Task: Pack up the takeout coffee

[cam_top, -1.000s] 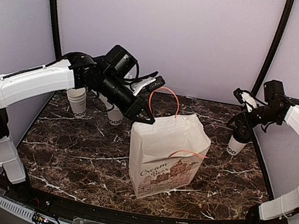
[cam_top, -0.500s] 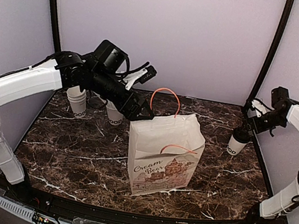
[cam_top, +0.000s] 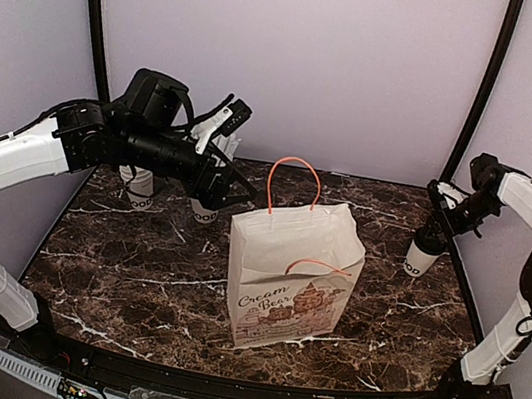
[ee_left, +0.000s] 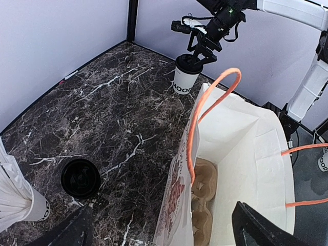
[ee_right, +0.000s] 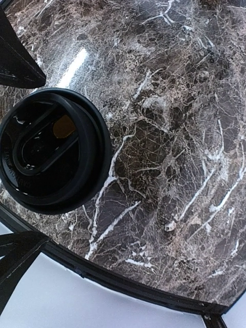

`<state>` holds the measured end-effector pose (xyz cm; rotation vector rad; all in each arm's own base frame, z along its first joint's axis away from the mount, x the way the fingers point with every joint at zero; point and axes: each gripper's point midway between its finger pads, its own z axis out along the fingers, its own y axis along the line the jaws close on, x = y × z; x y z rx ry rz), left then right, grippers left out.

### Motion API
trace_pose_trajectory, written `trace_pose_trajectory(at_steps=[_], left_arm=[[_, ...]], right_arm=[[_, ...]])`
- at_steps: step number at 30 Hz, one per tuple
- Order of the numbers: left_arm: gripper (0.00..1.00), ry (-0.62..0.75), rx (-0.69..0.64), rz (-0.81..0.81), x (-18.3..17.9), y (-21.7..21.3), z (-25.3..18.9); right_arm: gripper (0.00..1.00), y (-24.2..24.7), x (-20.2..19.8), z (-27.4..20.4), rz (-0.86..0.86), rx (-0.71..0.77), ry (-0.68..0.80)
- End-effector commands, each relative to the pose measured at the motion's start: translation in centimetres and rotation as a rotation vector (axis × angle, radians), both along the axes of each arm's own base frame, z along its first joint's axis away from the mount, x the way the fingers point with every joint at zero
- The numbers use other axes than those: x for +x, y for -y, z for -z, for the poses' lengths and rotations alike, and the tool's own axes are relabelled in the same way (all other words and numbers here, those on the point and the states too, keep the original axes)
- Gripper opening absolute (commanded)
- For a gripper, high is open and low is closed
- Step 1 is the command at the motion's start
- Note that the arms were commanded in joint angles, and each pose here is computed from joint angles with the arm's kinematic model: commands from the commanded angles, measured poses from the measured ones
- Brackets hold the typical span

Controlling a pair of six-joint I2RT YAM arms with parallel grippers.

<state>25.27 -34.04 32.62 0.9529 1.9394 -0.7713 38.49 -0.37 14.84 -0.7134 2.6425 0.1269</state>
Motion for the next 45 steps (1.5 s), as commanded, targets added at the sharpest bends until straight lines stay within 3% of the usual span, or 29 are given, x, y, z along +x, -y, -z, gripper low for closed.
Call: trace_pose_trajectory(at_steps=[1,9,17,33,40,45], left_arm=[[0.96,0.002,-0.015,0.006,0.0,0.0,-0.1],[0.94,-0.022,0.011,0.004,0.2,0.2,1.1],[0.92,-0.037,0.023,0.010,0.2,0.4,1.7],[0.90,-0.052,0.033,0.017,0.1,0.5,2.2],[0.90,-0.046,0.037,0.006,0.2,0.3,2.0],[0.90,-0.025,0.053,-0.017,0.4,-0.3,1.7]], right_arm=[[0.99,0.0,0.0,-0.1,-0.012,0.001,-0.019],[0.99,-0.1,-0.3,0.5,-0.029,0.003,-0.052],[0.83,-0.1,-0.2,1.0,-0.036,0.000,-0.077],[0.87,-0.3,-0.2,1.8,-0.040,0.002,-0.103],[0.75,-0.7,-0.3,1.5,-0.043,0.010,-0.106],[0.71,-1.1,-0.6,-1.0,-0.044,0.016,-0.064]])
